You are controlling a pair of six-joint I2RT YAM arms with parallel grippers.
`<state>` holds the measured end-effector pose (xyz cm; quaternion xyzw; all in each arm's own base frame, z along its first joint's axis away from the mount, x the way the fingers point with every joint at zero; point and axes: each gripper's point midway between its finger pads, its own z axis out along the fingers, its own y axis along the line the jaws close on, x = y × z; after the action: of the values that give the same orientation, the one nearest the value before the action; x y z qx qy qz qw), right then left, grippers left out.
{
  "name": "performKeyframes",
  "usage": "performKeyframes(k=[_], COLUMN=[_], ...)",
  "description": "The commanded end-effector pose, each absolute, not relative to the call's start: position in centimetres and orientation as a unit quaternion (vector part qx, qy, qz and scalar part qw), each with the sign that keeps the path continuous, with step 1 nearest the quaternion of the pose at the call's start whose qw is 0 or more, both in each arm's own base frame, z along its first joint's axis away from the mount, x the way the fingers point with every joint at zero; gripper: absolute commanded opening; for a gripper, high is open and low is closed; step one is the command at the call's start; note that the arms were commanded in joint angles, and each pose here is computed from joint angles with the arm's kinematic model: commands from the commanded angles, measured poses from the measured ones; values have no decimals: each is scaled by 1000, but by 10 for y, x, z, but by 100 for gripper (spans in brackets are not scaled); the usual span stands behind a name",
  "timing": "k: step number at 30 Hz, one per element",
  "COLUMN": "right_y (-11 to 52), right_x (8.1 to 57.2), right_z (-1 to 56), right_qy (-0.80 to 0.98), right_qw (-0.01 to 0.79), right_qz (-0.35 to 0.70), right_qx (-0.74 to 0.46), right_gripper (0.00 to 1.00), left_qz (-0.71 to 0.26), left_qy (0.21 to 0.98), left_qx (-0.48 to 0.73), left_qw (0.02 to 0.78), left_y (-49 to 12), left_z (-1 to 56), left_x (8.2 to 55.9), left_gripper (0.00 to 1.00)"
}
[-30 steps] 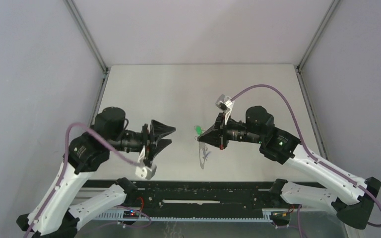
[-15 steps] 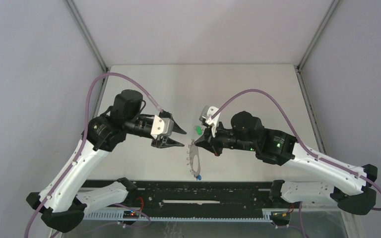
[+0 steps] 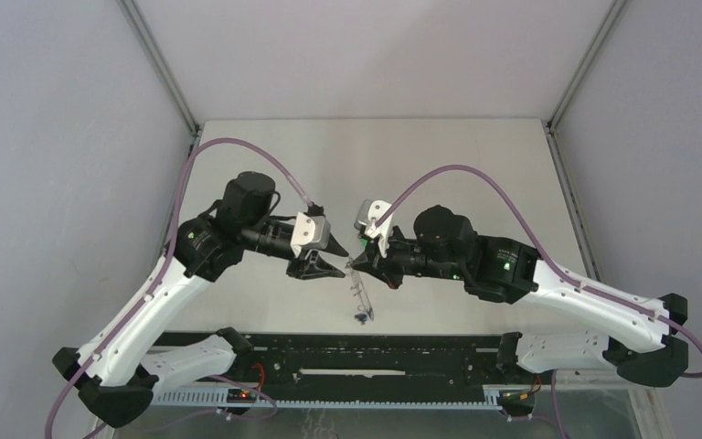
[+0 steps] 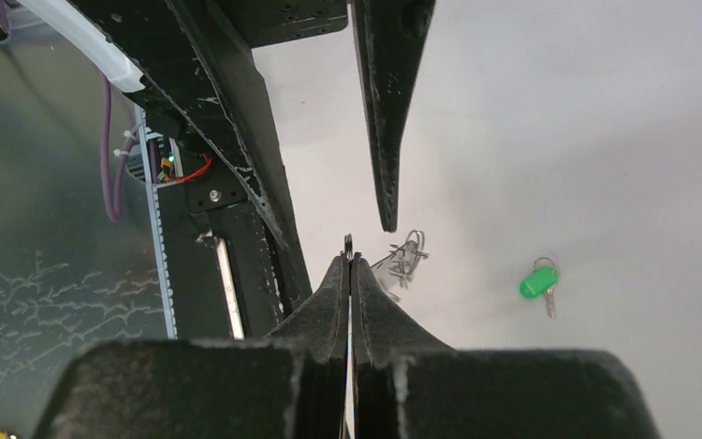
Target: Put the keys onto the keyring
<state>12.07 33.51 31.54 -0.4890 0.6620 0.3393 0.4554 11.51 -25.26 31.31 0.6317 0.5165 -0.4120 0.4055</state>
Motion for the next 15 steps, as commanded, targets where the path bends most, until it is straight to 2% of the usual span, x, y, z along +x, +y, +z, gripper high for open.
performKeyframes(k=[1, 8, 15], right_y=[344, 347, 349], right_x=[119, 118, 115], right_z=[345, 348, 347], right_qy=[633, 628, 627], right_qw=[485, 488, 485], right_qz=[352, 356, 358], right_qx=[-490, -491, -494], right_gripper=[0, 0, 0], left_qz=[-401, -385, -362], left_qy=[510, 512, 517], left_qx=[638, 654, 666], left_qw=[415, 404, 397], left_y=[-257, -256, -252], left_z=[310, 297, 286], left_x=[119, 117, 116], left_gripper=[44, 28, 22])
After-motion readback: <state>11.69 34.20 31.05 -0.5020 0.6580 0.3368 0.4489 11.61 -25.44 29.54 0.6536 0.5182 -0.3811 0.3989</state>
